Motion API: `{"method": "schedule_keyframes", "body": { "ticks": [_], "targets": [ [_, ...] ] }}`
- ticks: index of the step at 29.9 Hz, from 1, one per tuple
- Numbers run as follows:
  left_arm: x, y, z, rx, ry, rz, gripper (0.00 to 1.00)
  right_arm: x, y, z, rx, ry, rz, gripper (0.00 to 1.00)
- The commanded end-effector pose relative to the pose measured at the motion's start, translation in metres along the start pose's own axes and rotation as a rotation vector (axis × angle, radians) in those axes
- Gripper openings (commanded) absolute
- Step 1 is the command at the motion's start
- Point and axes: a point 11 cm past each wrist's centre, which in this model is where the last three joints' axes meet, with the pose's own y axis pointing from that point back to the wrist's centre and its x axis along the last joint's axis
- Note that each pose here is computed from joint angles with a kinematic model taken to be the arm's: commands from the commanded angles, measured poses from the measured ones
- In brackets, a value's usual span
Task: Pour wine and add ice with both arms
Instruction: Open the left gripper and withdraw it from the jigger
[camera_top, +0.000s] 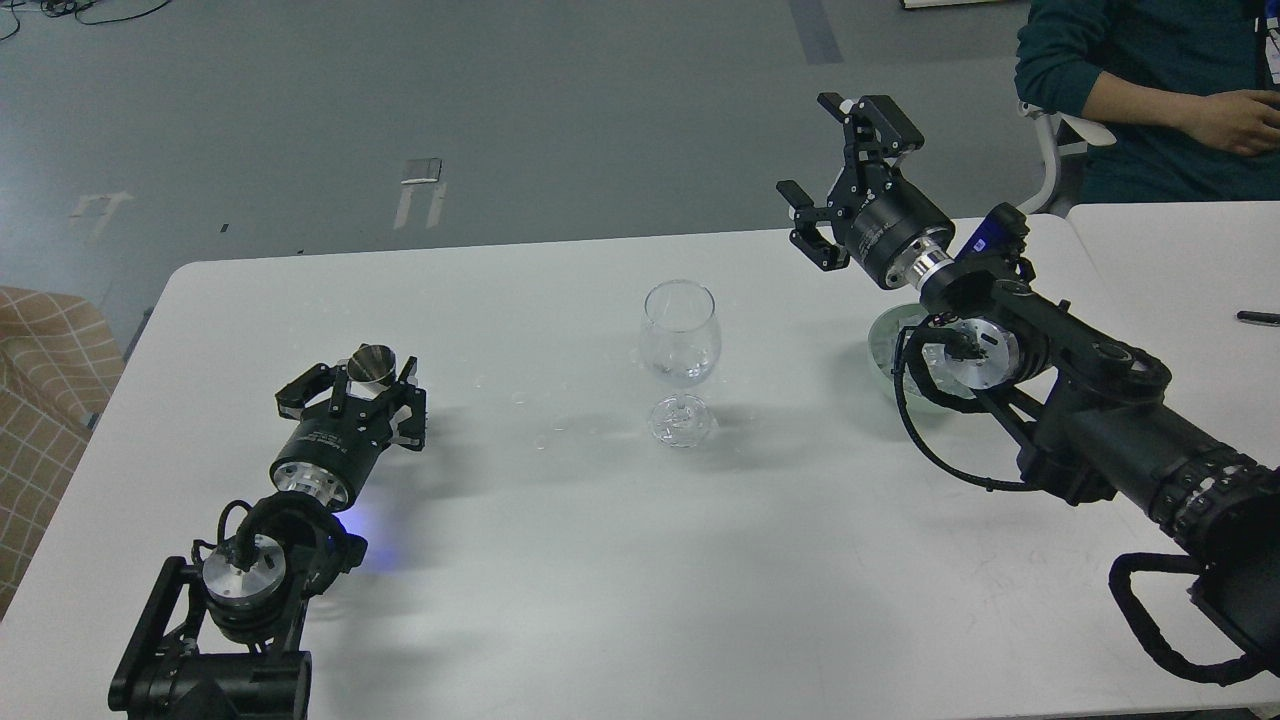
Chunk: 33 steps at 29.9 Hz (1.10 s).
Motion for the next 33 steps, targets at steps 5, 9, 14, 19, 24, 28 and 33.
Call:
{"method": "schedule_keyframes", "body": {
  "ticks": [5, 9, 14, 19, 24, 28, 33],
  "targets": [
    [0.0, 0.0, -0.001, 0.005, -0.003, -0.001, 0.98, 0.0, 0.0, 0.0, 0.0, 0.0, 0.0, 1.0],
    [0.003, 0.002, -0.004, 0.013, -0.006, 0.001, 0.98, 0.0, 0.0, 0.0, 0.0, -0.001, 0.0, 1.0],
    [0.004, 0.007, -0.007, 0.035, -0.013, -0.014, 0.98, 0.0, 0.0, 0.0, 0.0, 0.0, 0.0, 1.0],
    [0.017, 0.028, -0.004, 0.076, -0.057, -0.046, 0.98, 0.001, 0.0, 0.0, 0.0, 0.001, 0.001, 1.0],
    [0.029, 0.049, -0.001, 0.106, -0.085, -0.04, 0.98, 0.0, 0.001, 0.001, -0.002, -0.001, 0.001, 1.0],
    [0.037, 0.059, 0.002, 0.1, -0.085, -0.028, 0.98, 0.0, 0.001, 0.001, -0.002, -0.001, 0.001, 1.0],
    [0.036, 0.069, 0.04, 0.034, -0.139, -0.035, 0.98, 0.005, 0.002, -0.001, 0.0, 0.006, 0.008, 1.0]
  ]
}}
